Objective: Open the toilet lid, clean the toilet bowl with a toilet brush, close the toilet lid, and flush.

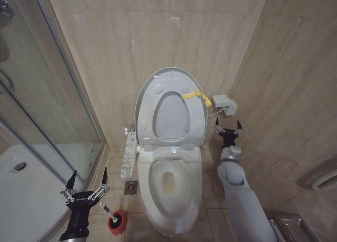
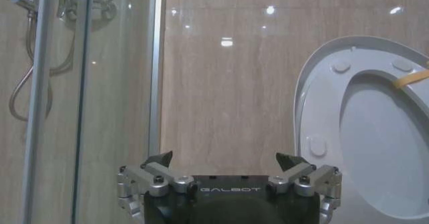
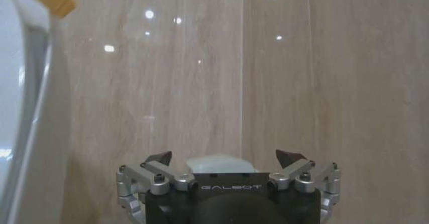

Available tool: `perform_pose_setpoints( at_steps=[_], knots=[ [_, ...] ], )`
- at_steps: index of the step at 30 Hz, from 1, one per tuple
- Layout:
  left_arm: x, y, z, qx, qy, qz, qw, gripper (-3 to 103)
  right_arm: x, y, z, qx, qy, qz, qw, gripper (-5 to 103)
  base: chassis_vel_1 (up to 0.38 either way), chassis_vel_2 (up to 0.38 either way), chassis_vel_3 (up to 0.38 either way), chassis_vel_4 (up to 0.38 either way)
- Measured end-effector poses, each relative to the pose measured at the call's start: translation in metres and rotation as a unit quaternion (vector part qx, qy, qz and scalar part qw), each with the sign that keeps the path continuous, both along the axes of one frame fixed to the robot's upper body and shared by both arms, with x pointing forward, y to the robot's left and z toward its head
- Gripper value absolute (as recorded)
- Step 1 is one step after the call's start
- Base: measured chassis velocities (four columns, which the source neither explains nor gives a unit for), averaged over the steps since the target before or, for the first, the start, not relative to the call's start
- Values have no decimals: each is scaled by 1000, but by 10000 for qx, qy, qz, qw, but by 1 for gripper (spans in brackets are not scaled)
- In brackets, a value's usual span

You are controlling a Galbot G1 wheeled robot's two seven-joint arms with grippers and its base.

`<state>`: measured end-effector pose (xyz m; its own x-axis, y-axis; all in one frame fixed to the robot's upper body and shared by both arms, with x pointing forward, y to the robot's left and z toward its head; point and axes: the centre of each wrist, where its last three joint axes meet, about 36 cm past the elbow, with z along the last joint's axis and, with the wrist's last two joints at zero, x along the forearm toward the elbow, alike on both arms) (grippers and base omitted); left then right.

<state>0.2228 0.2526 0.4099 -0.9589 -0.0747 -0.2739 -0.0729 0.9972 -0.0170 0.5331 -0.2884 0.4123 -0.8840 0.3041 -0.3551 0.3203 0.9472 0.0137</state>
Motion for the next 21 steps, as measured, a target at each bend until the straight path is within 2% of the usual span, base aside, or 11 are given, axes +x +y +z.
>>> perform_pose_setpoints(
  at_steps=[14,21],
  knots=[
    [0,0,0,0,0,0,10000,100,50,-8,46,-70,-311,36,9995,100,0,0,0,0],
    [0,0,0,0,0,0,10000,100,67,0,63,-72,-413,148,9990,100,0,0,0,0]
  ],
)
